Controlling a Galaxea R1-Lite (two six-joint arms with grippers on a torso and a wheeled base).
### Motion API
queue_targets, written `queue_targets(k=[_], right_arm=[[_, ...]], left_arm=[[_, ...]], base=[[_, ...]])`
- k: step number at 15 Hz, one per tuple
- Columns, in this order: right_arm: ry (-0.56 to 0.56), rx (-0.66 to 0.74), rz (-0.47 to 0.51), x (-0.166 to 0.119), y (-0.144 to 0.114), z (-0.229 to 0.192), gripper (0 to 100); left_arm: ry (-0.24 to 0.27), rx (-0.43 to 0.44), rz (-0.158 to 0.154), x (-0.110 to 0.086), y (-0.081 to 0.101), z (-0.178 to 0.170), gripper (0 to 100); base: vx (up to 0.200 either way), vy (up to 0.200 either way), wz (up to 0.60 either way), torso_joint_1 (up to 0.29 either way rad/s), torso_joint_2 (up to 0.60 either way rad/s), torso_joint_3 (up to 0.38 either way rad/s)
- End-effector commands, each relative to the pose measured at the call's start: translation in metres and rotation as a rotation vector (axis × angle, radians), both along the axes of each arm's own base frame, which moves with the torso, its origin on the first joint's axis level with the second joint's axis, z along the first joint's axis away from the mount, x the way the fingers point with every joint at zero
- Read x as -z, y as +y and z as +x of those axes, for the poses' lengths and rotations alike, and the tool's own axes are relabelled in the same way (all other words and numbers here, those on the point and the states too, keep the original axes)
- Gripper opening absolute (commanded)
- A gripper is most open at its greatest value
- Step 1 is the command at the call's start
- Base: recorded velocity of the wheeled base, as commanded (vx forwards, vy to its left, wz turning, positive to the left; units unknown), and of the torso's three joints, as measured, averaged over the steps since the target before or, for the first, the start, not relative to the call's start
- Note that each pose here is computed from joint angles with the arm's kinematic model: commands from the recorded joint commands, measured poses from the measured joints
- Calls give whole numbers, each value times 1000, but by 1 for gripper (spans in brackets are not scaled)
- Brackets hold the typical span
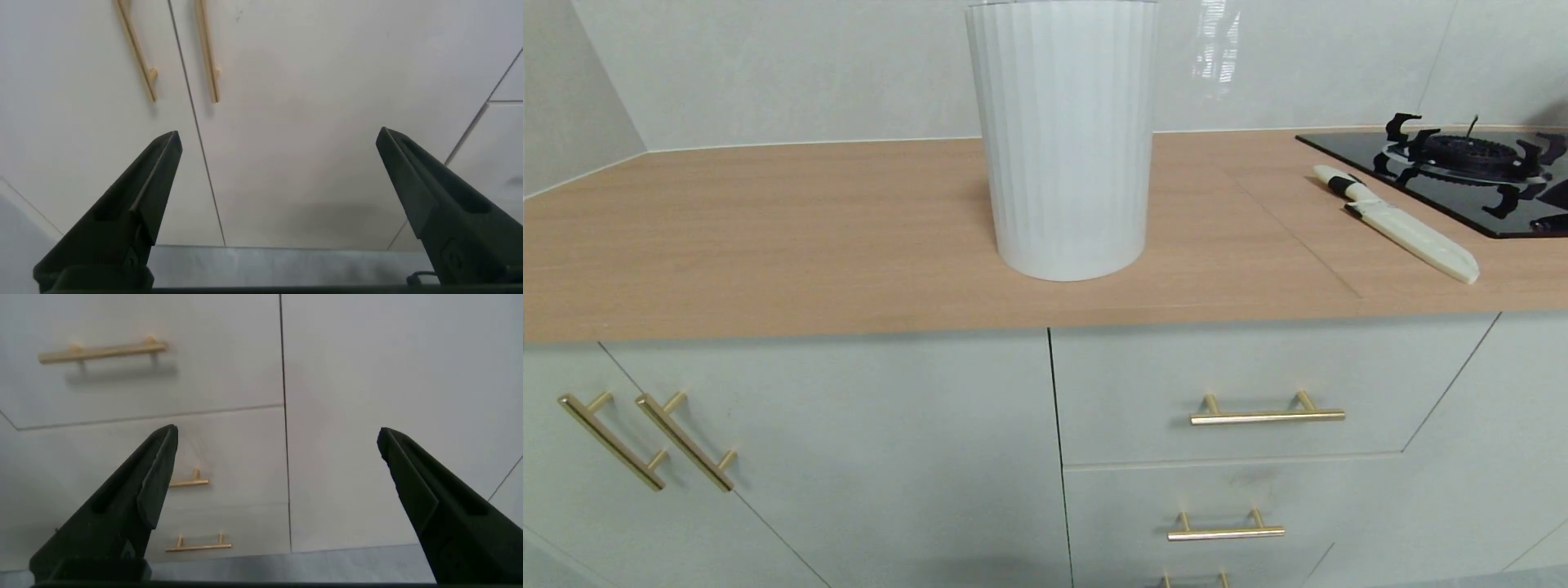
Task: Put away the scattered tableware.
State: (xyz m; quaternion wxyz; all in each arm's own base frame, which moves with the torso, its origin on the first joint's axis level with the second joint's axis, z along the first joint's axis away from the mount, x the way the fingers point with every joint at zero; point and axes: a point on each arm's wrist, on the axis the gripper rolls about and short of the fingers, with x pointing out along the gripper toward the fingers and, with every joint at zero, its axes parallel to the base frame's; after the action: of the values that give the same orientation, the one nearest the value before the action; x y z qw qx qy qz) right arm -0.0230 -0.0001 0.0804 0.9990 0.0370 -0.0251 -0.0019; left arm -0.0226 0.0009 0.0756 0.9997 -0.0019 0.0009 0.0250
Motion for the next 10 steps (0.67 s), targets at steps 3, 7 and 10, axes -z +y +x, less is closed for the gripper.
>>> queue_targets(k=[3,7,10], right_arm=[[-1,0,0,0,0,0,100],[-1,0,0,0,0,0,100],[-1,0,0,0,0,0,100]], left_arm=[[0,-1,-1,0,0,0,100],[0,-1,-1,0,0,0,100],[0,-1,-1,0,0,0,100]], base=[[0,0,0,119,-528,-312],[0,0,0,160,-474,-300],[0,0,0,180,-476,-297]])
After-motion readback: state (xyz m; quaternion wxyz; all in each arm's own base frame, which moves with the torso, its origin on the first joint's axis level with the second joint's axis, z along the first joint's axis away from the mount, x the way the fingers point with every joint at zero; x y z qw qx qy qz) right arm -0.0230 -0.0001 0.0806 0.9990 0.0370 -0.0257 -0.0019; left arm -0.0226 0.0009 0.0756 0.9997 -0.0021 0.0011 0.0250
